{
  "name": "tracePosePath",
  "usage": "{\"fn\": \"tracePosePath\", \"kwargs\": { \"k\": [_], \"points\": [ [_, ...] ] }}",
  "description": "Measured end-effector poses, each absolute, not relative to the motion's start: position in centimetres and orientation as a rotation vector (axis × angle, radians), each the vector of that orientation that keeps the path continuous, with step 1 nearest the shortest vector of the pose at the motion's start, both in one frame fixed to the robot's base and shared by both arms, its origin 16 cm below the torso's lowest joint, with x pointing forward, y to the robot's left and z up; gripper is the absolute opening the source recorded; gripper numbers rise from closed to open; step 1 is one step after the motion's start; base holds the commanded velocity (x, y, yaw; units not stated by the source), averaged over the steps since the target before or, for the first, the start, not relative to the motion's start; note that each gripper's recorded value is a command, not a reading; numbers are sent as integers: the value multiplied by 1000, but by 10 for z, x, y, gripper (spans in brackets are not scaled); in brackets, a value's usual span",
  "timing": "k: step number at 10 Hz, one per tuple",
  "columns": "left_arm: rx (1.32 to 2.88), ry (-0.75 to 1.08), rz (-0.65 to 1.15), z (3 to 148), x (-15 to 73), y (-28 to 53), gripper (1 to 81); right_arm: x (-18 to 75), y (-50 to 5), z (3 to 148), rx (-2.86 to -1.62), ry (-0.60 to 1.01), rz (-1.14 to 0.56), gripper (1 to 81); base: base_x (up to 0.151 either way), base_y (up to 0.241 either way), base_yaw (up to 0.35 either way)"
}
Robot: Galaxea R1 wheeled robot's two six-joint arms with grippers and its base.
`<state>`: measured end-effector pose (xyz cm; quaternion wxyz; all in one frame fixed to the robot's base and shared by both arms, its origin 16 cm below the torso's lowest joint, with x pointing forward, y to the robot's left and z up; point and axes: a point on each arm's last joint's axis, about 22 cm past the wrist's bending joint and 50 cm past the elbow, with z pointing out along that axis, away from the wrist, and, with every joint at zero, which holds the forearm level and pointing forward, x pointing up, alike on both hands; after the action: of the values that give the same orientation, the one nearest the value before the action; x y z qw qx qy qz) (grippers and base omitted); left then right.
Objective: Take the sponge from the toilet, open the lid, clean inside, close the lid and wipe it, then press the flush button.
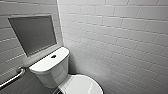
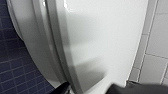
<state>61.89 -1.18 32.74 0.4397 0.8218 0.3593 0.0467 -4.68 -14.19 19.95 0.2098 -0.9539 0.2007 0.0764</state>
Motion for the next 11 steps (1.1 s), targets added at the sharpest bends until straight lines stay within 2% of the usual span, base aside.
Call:
{"fn": "tracePosePath", "kwargs": {
  "k": [11],
  "points": [
    [1905, 853, 128, 395, 617, -6, 811, -46, -140, 199, -2650, 554, 215, 10, 0, 0, 0]
  ]
}}
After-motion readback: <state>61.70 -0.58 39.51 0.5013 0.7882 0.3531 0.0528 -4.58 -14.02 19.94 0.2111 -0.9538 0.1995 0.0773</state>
